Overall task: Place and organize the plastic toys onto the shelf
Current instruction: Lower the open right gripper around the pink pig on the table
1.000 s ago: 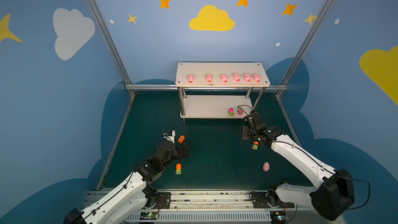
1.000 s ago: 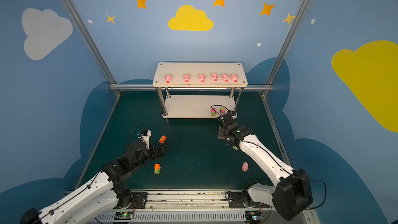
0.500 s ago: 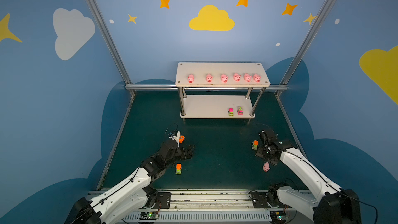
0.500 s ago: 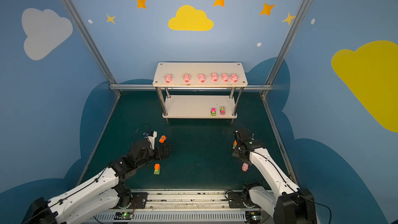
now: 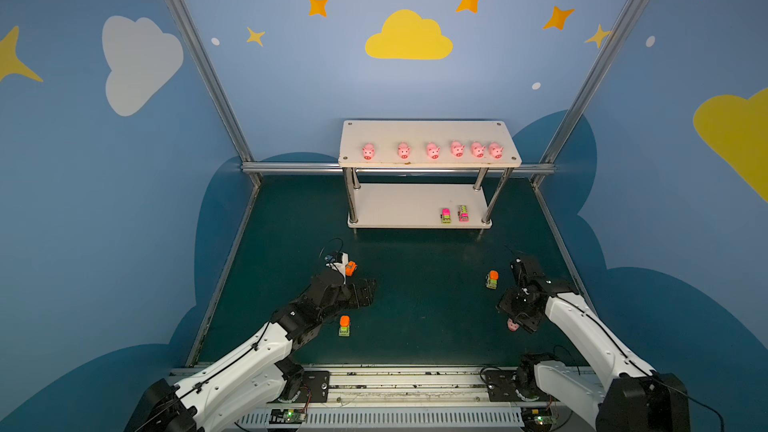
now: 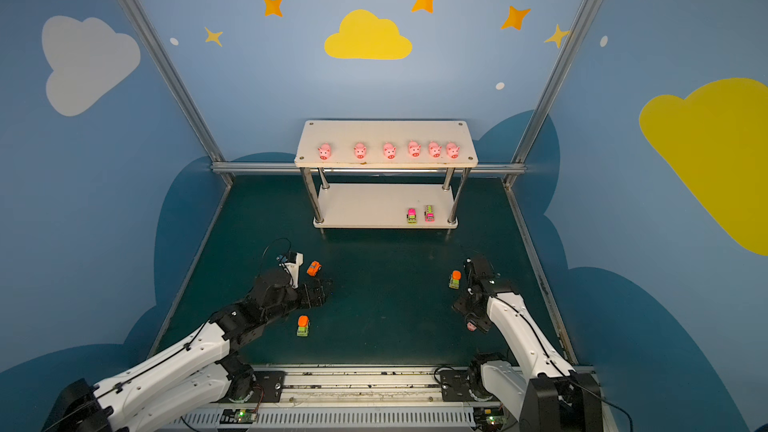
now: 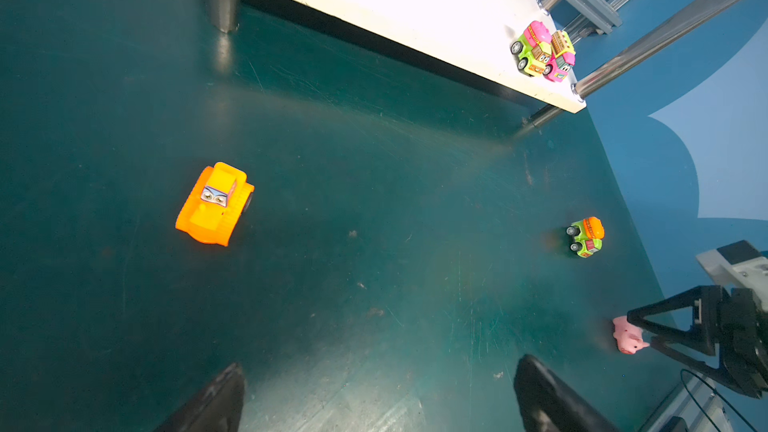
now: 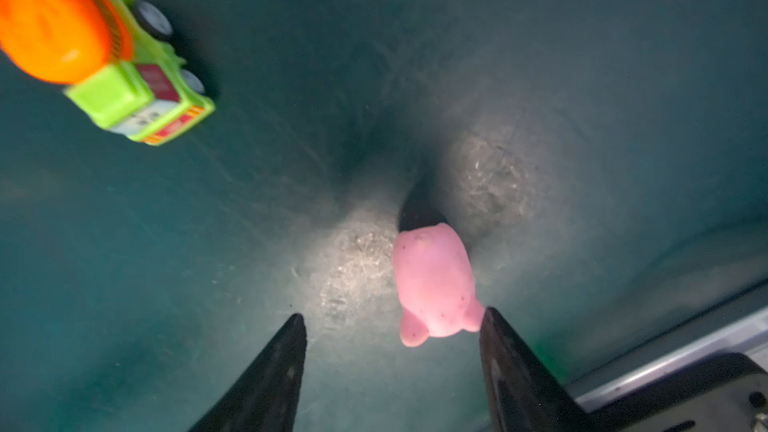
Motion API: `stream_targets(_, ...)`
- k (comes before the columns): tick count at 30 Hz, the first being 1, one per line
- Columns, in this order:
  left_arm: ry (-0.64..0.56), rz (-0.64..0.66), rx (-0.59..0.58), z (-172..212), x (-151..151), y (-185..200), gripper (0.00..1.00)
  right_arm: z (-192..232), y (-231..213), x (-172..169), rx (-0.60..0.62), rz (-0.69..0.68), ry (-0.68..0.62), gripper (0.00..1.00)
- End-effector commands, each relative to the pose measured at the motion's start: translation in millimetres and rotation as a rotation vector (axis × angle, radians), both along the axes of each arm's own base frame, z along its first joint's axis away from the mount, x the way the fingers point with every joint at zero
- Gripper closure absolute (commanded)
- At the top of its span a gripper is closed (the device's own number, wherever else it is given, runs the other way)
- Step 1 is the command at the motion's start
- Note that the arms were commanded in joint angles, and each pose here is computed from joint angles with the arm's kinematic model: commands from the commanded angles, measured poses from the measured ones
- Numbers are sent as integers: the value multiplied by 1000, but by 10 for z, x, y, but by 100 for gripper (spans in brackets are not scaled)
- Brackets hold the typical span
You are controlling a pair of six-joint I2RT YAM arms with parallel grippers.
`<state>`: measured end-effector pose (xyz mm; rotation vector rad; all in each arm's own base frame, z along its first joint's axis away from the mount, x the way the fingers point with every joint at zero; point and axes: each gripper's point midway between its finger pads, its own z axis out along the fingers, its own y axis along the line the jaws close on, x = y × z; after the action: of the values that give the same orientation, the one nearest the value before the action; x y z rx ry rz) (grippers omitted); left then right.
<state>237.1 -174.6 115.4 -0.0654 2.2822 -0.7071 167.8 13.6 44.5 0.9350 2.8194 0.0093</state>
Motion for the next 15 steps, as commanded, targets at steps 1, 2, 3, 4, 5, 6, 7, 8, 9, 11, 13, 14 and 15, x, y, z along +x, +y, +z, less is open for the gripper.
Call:
stream_targets(1,-8,3,-1,-7,18,-1,0,-1,36,-27,26,-8,-1,35)
stream_targets(2,-9,3,-2,-1,21,-5,0,2,33,-18,24,-6,-6,35)
stream_targets(3,-8,3,-2,-3,22,-5,0,8,33,-9,24,-6,-11,35)
stream_targets(4,-8,1,-1,-4,21,-7,0,4,31,-9,23,-6,-10,35)
stream_targets(5,-8,2,-2,-3,20,-4,0,5,29,-6,21,-6,-10,35)
stream_targets(6,-8,2,-2,-2,18,-3,0,2,25,-8,19,-7,-8,35)
stream_targets(7,-7,3,0,-8,13,2,0,6,19,-7,15,-7,-8,35)
stream_targets(8,-8,2,0,-3,9,4,0,13,9,-11,10,-10,-5,35)
stream_targets(9,-5,3,3,-14,4,11,0,18,8,-15,10,-11,-4,35)
stream_targets(11,-7,7,3,-8,-4,29,0,16,3,-29,9,-17,-5,35)
stream_targets(13,-12,10,3,-3,-12,44,0,26,5,-32,13,-22,-11,35)
stream_targets(14,-14,11,4,-8,-17,51,0,28,5,-37,13,-23,-13,35)
stream_targets(15,-16,13,4,-10,-18,56,0,36,0,-38,11,-26,-16,35)
